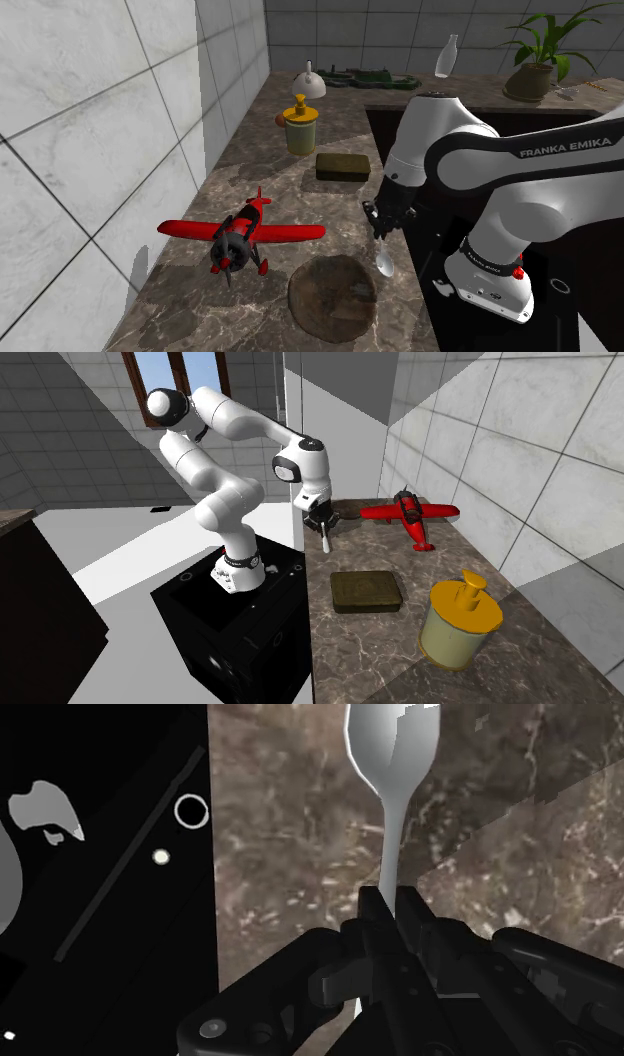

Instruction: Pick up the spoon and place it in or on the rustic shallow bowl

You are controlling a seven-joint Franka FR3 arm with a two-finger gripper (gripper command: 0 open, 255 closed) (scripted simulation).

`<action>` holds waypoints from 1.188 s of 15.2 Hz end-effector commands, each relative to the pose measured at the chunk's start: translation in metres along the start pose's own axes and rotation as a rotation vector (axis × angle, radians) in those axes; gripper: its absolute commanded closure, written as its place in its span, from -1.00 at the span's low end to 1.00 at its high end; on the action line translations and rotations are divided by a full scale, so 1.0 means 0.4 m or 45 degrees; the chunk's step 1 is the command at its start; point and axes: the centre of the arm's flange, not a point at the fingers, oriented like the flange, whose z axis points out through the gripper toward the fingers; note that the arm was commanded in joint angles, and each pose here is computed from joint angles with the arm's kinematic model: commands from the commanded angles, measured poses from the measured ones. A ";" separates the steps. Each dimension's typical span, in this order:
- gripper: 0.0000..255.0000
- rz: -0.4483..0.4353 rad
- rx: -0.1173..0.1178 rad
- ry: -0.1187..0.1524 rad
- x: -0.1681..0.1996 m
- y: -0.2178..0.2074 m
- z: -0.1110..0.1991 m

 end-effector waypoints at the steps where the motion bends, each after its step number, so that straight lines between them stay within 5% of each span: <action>1: 1.00 0.000 -0.001 0.000 -0.005 -0.002 -0.025; 18: 1.00 0.000 -0.001 0.000 -0.037 -0.036 -0.245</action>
